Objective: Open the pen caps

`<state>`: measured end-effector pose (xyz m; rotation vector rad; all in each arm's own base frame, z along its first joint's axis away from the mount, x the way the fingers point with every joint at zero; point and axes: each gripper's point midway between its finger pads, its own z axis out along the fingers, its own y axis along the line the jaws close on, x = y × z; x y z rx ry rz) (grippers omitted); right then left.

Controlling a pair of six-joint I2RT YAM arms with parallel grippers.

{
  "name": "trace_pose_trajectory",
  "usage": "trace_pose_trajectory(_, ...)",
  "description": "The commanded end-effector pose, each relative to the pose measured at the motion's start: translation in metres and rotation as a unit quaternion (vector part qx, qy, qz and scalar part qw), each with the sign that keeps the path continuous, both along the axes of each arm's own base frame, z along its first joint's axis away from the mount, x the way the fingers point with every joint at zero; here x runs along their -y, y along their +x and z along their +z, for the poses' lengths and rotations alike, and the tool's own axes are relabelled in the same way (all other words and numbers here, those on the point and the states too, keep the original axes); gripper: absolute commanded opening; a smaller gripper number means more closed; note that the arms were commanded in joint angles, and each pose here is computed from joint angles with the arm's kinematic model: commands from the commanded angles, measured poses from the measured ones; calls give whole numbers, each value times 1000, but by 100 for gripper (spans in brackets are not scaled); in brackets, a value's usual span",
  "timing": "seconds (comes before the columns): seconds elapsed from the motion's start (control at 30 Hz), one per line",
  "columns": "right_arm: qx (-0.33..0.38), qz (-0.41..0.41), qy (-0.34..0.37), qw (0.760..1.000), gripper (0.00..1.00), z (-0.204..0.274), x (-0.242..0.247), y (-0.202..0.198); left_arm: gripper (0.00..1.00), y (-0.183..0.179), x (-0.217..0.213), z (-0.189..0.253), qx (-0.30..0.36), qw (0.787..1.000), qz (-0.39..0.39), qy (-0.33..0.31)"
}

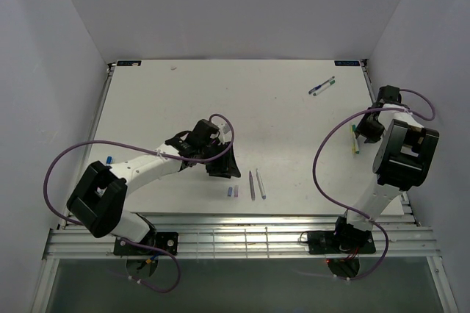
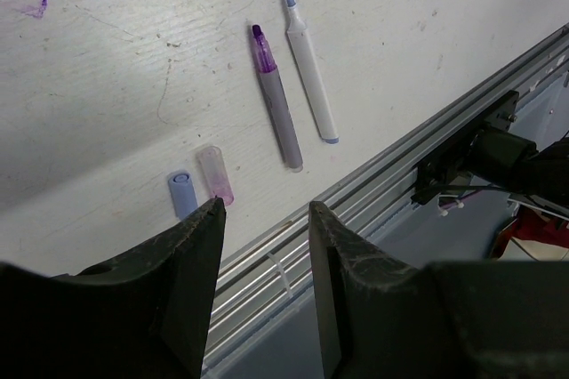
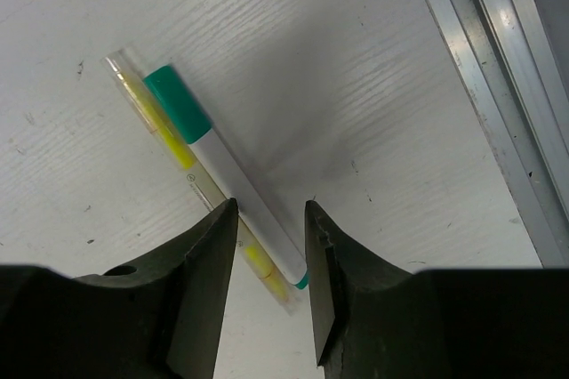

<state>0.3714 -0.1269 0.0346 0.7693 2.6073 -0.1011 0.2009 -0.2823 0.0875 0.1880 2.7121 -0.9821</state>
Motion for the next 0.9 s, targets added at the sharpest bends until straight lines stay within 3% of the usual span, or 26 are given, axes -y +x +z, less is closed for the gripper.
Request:
trace_pose_trajectory(0.0, 3, 1, 2, 1000, 42, -5, 0, -2, 53, 9, 7, 13, 17, 1000, -5, -21)
trace_pose_trajectory(0.87, -28, 9, 4, 1000, 34, -29, -2, -14, 53, 6, 4, 5, 2, 1000, -1, -23)
